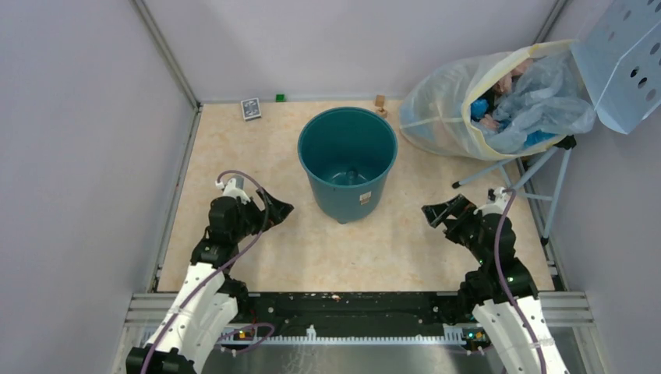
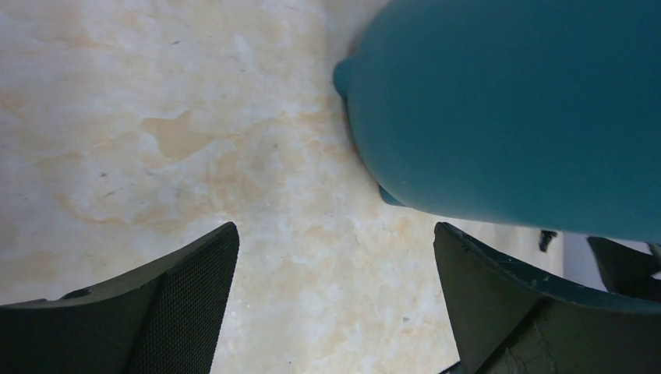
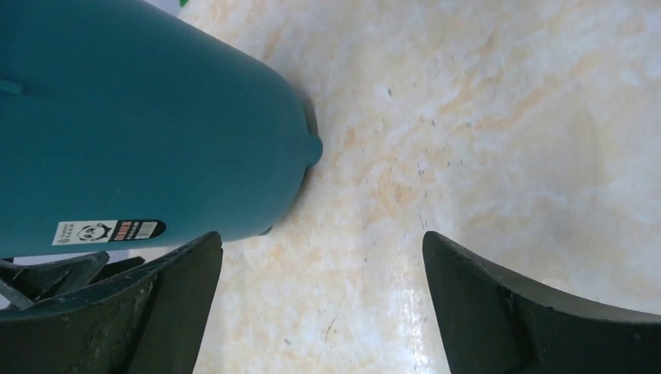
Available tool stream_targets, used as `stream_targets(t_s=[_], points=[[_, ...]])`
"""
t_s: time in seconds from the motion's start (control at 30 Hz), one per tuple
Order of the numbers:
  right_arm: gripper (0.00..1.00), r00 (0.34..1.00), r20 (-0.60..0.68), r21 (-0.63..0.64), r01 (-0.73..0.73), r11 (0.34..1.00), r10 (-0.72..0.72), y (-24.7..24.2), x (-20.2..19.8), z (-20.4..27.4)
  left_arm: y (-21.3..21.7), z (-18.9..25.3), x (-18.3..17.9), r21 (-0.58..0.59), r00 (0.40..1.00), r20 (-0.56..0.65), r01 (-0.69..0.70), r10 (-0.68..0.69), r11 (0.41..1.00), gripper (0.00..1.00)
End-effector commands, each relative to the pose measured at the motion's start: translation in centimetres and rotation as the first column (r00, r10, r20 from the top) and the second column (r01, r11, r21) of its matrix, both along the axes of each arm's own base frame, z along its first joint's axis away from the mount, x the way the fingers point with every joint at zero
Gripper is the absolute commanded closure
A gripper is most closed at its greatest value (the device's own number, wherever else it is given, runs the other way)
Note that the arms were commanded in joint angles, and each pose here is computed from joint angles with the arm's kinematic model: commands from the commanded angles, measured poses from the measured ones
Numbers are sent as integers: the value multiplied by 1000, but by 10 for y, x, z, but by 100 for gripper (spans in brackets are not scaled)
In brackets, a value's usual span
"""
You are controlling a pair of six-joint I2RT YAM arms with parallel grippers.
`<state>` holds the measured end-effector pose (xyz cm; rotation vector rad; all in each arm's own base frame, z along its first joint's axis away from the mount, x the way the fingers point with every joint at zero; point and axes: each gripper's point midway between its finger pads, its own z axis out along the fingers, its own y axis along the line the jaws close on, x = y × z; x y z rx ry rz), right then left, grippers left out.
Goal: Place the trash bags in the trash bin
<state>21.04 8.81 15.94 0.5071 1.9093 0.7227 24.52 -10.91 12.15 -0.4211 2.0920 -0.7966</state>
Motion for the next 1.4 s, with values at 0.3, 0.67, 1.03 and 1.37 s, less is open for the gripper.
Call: stream_targets(t_s=[0.3,0.67,1.03,1.37], points=[[6,967,136,175,-239,955,217,47,-6,73,-60,47,-32,-183,906,231,398,-354,899,1],[8,963,229,-163,-107,981,143,9,14,175,-92,47,-29,-173,884,336,397,-324,901,1],[24,909,254,-380,408,830,-331,-90,53,273,-106,38,-3,-132,881,365,368,-301,920,1],[26,810,142,-476,560,678,-569,-139,87,260,-129,39,26,-155,870,374,400,-321,903,1]])
